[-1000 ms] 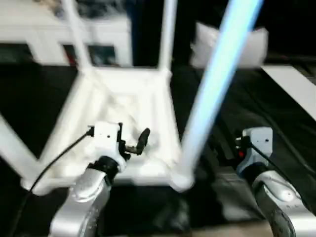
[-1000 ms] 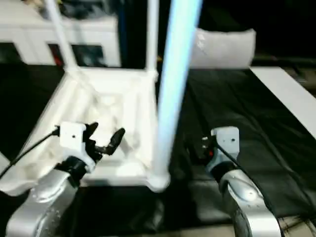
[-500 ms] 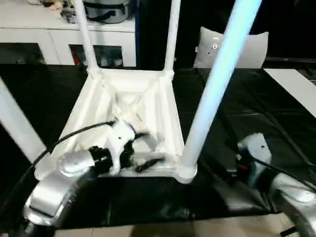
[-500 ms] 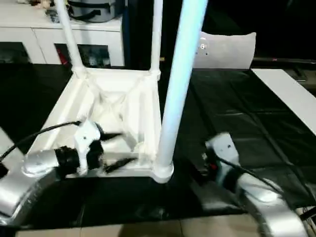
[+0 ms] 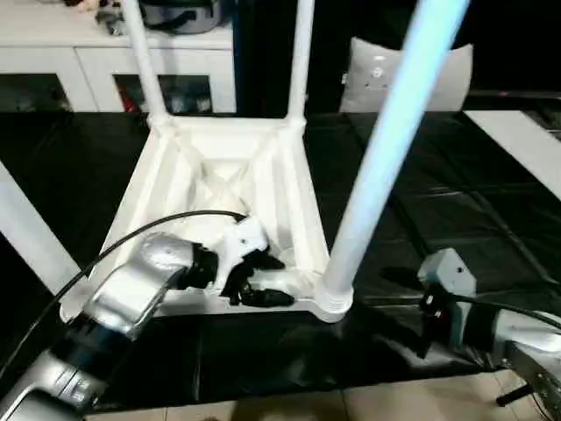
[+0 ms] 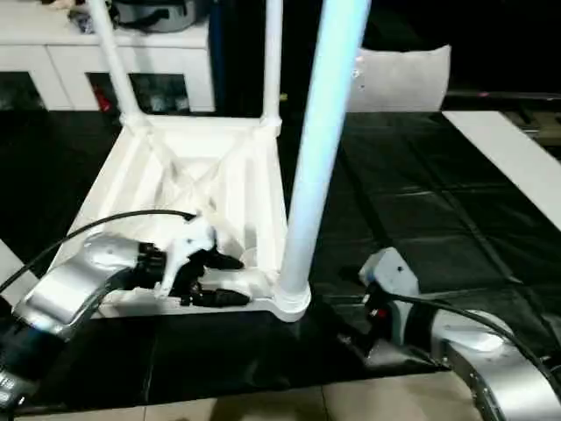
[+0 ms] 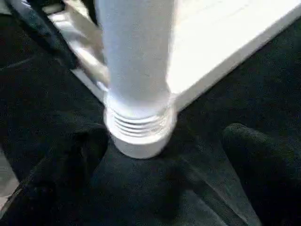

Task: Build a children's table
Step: Rotate leg to tighten

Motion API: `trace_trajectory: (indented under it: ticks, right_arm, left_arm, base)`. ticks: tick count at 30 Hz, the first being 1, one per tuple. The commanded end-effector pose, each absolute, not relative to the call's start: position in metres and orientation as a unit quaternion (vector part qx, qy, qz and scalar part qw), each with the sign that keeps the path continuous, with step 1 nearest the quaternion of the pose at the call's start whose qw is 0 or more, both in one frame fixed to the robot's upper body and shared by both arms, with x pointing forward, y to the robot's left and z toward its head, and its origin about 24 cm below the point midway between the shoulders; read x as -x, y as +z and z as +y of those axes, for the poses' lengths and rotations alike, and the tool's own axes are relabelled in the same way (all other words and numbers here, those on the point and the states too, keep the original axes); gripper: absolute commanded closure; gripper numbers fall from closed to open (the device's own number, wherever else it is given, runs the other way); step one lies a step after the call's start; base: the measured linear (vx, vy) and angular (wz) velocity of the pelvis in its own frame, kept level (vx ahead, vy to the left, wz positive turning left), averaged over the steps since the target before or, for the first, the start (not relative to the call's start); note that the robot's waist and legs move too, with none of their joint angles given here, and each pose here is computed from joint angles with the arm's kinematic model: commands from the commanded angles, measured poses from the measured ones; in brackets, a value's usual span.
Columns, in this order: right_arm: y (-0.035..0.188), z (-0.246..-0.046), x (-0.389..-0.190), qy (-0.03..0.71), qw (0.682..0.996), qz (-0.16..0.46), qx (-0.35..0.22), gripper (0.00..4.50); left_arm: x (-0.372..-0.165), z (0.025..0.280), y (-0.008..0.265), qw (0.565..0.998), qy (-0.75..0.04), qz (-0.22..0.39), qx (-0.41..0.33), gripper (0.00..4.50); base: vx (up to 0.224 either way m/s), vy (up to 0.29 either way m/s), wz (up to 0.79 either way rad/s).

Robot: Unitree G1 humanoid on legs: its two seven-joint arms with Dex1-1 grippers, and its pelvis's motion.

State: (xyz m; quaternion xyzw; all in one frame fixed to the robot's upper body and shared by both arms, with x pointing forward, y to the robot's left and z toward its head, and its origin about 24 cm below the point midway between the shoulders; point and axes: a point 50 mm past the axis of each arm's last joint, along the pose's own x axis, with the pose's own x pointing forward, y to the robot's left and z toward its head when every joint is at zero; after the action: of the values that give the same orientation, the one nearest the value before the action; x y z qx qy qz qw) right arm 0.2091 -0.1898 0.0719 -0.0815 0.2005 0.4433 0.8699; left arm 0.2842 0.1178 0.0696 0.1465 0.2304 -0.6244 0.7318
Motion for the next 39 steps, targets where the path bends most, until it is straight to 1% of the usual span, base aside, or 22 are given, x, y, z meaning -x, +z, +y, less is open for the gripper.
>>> trace_trajectory:
  ticks: [1, 4, 8, 11, 13, 14, 15, 16, 17, 19, 22, 25, 28, 29, 31, 35, 37, 39]
  right_arm:
    - [0.075, -0.190, -0.208, 0.449, 0.866, 0.202, 0.086, 0.00]
    - [0.075, -0.189, -0.209, 0.449, 0.867, 0.199, 0.086, 0.00]
    - [0.075, -0.188, -0.210, 0.450, 0.867, 0.197, 0.086, 0.00]
    - [0.075, -0.185, -0.211, 0.450, 0.867, 0.194, 0.088, 0.00]
    - [0.075, -0.185, -0.211, 0.451, 0.867, 0.194, 0.089, 0.00]
    - [0.075, -0.185, -0.211, 0.450, 0.867, 0.194, 0.089, 0.00]
    - [0.075, -0.184, -0.211, 0.450, 0.867, 0.194, 0.089, 0.00]
    - [0.075, -0.184, -0.211, 0.450, 0.867, 0.194, 0.089, 0.00]
    - [0.074, -0.185, -0.211, 0.449, 0.867, 0.194, 0.092, 0.00]
    - [0.073, -0.185, -0.211, 0.447, 0.868, 0.193, 0.094, 0.00]
    - [0.073, -0.185, -0.211, 0.447, 0.869, 0.192, 0.094, 0.00]
    - [0.072, -0.184, -0.210, 0.447, 0.868, 0.192, 0.094, 0.00]
    - [0.071, -0.185, -0.210, 0.447, 0.868, 0.194, 0.095, 0.00]
    - [0.071, -0.185, -0.210, 0.447, 0.868, 0.195, 0.096, 0.00]
    - [0.071, -0.185, -0.210, 0.446, 0.869, 0.193, 0.096, 0.00]
    - [0.071, -0.185, -0.211, 0.445, 0.869, 0.193, 0.097, 0.00]
    - [0.071, -0.185, -0.211, 0.445, 0.869, 0.193, 0.097, 0.00]
    - [0.071, -0.185, -0.212, 0.447, 0.868, 0.192, 0.097, 0.00]
  left_arm:
    - [-0.286, 0.116, 0.071, 0.726, -0.629, 0.230, -0.157, 1.71]
    - [-0.286, 0.111, 0.071, 0.721, -0.637, 0.227, -0.148, 1.86]
    - [-0.286, 0.105, 0.070, 0.720, -0.642, 0.221, -0.144, 2.21]
    - [-0.294, 0.098, 0.063, 0.737, -0.620, 0.219, -0.154, 2.59]
    - [-0.295, 0.097, 0.062, 0.739, -0.618, 0.220, -0.154, 2.70]
    - [-0.295, 0.097, 0.062, 0.736, -0.620, 0.221, -0.155, 2.70]
    - [-0.295, 0.096, 0.062, 0.734, -0.622, 0.222, -0.156, 2.91]
    - [-0.295, 0.096, 0.062, 0.734, -0.622, 0.222, -0.156, 2.91]
    - [-0.296, 0.095, 0.061, 0.733, -0.623, 0.223, -0.158, 3.09]
    - [-0.293, 0.092, 0.058, 0.720, -0.632, 0.235, -0.165, 3.18]
    - [-0.292, 0.092, 0.056, 0.713, -0.635, 0.242, -0.171, 3.52]
    - [-0.292, 0.094, 0.054, 0.711, -0.634, 0.247, -0.177, 3.64]
    - [-0.290, 0.101, 0.055, 0.701, -0.640, 0.258, -0.178, 3.92]
    - [-0.289, 0.103, 0.055, 0.697, -0.643, 0.262, -0.179, 3.92]
    - [-0.289, 0.106, 0.055, 0.696, -0.642, 0.264, -0.185, 4.15]
    - [-0.290, 0.107, 0.058, 0.696, -0.642, 0.274, -0.166, 4.15]
    - [-0.289, 0.107, 0.059, 0.693, -0.647, 0.276, -0.157, 3.91]
    - [-0.287, 0.107, 0.061, 0.691, -0.652, 0.276, -0.146, 3.79]
  base:
    - [0.000, 0.000, 0.00]
    - [0.000, 0.000, 0.00]
    - [0.000, 0.000, 0.00]
    - [0.000, 0.000, 0.00]
    - [0.000, 0.000, 0.00]
    - [0.000, 0.000, 0.00]
    - [0.000, 0.000, 0.00]
    - [0.000, 0.000, 0.00]
    - [0.000, 0.000, 0.00]
    - [0.000, 0.000, 0.00]
    - [0.000, 0.000, 0.00]
    - [0.000, 0.000, 0.00]
    - [0.000, 0.000, 0.00]
    - [0.000, 0.000, 0.00]
    - [0.000, 0.000, 0.00]
    - [0.000, 0.000, 0.00]
    - [0.000, 0.000, 0.00]
    - [0.000, 0.000, 0.00]
